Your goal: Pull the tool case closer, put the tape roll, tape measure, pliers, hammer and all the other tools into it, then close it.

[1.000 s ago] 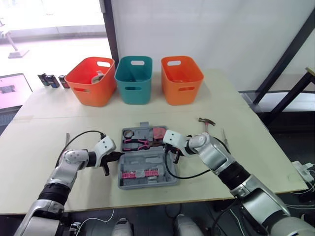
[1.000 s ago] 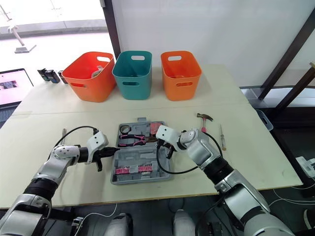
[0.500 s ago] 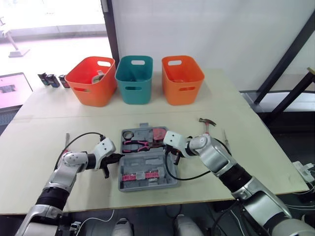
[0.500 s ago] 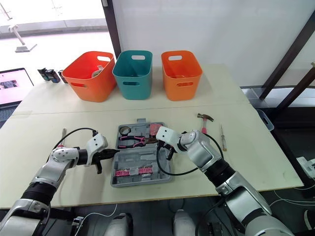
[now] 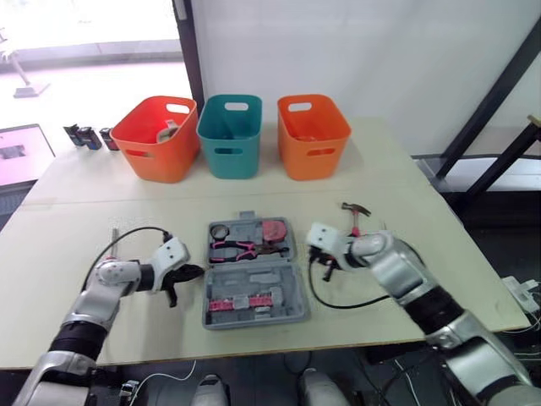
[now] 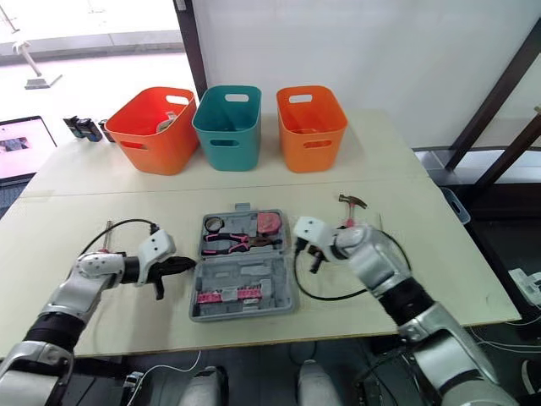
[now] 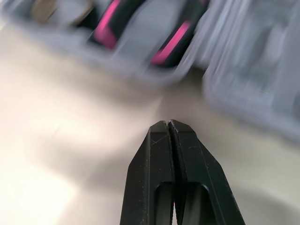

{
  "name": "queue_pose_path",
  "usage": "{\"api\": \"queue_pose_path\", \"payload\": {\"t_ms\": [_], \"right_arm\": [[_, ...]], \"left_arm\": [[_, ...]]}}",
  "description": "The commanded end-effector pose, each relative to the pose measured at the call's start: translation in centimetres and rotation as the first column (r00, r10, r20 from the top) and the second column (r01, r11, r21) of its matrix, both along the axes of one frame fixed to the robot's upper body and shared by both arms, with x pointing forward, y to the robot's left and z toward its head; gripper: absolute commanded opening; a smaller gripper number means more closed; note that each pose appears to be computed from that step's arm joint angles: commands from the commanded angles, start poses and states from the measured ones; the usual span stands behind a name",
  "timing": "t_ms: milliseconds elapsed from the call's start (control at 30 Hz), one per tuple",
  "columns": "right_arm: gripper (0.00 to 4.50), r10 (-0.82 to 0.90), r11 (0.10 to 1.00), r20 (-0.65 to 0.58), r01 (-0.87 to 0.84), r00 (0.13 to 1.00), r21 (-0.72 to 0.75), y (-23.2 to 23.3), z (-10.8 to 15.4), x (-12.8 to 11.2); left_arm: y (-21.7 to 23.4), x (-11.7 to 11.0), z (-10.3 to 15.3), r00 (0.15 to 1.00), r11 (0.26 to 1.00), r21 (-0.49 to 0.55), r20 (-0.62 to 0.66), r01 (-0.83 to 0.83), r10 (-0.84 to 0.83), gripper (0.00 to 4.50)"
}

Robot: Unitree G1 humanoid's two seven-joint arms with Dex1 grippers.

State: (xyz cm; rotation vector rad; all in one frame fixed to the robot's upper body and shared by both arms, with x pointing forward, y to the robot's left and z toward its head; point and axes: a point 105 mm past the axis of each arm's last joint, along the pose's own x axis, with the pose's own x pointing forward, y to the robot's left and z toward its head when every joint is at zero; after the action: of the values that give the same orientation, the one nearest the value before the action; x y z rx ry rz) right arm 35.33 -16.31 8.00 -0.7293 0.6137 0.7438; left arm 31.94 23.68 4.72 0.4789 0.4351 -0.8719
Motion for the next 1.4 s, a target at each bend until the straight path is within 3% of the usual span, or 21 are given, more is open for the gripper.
{"api": "queue_pose_path", "payload": {"t_ms": [33, 100, 200, 433, 533, 633, 800, 1167, 1300, 1400], "right_arm": [[0.00, 0.060, 0.981, 0.136, -0.084, 0.989, 0.174, 0.0, 4.5, -1.2], [0.00, 0.019, 0.957, 0.195, -0.074, 0.981, 0.282, -1.5, 6.4, -2.3], [0.88, -0.063, 0.929, 0.197, -0.014, 0.978, 0.369, -5.9, 7.2, -4.5], [4.33, -0.235, 0.893, 0.168, 0.144, 0.957, 0.427, -14.7, 6.9, -9.2], [4.46, -0.261, 0.891, 0.158, 0.175, 0.952, 0.420, -15.7, 6.5, -9.9], [4.46, -0.284, 0.887, 0.127, 0.210, 0.950, 0.411, -16.3, 5.3, -10.9], [4.46, -0.291, 0.884, 0.116, 0.220, 0.950, 0.413, -16.3, 4.6, -11.3], [4.46, -0.282, 0.882, 0.126, 0.206, 0.951, 0.423, -15.6, 5.3, -11.3], [4.46, -0.295, 0.866, 0.166, 0.190, 0.941, 0.463, -13.1, 6.4, -11.1], [4.46, -0.362, 0.833, 0.175, 0.233, 0.916, 0.501, -10.6, 6.6, -10.7]], "left_arm": [[2.3, -0.7, 4.3, 0.995, 0.997, -0.075, 0.093, -0.025, 0.032, 0.10], [3.6, -2.0, 6.4, 0.992, 0.991, -0.136, 0.122, -0.012, 0.029, 0.10], [7.3, -4.1, 8.5, 0.983, 0.988, -0.142, 0.157, -0.068, 0.090, 0.95], [14.9, -8.4, 10.2, 0.927, 0.941, -0.104, 0.167, -0.321, 0.335, 4.47], [15.9, -9.3, 10.2, 0.906, 0.922, -0.124, 0.177, -0.367, 0.384, 4.50], [17.5, -11.0, 8.6, 0.877, 0.888, -0.125, 0.145, -0.442, 0.458, 4.50], [18.2, -11.6, 8.1, 0.851, 0.863, -0.148, 0.150, -0.483, 0.502, 4.50], [17.9, -11.3, 7.5, 0.852, 0.863, -0.159, 0.152, -0.480, 0.501, 4.50], [15.4, -9.8, 7.1, 0.891, 0.901, -0.174, 0.164, -0.397, 0.424, 4.50], [11.5, -8.2, 7.2, 0.929, 0.927, -0.248, 0.171, -0.283, 0.329, 4.50]]}}
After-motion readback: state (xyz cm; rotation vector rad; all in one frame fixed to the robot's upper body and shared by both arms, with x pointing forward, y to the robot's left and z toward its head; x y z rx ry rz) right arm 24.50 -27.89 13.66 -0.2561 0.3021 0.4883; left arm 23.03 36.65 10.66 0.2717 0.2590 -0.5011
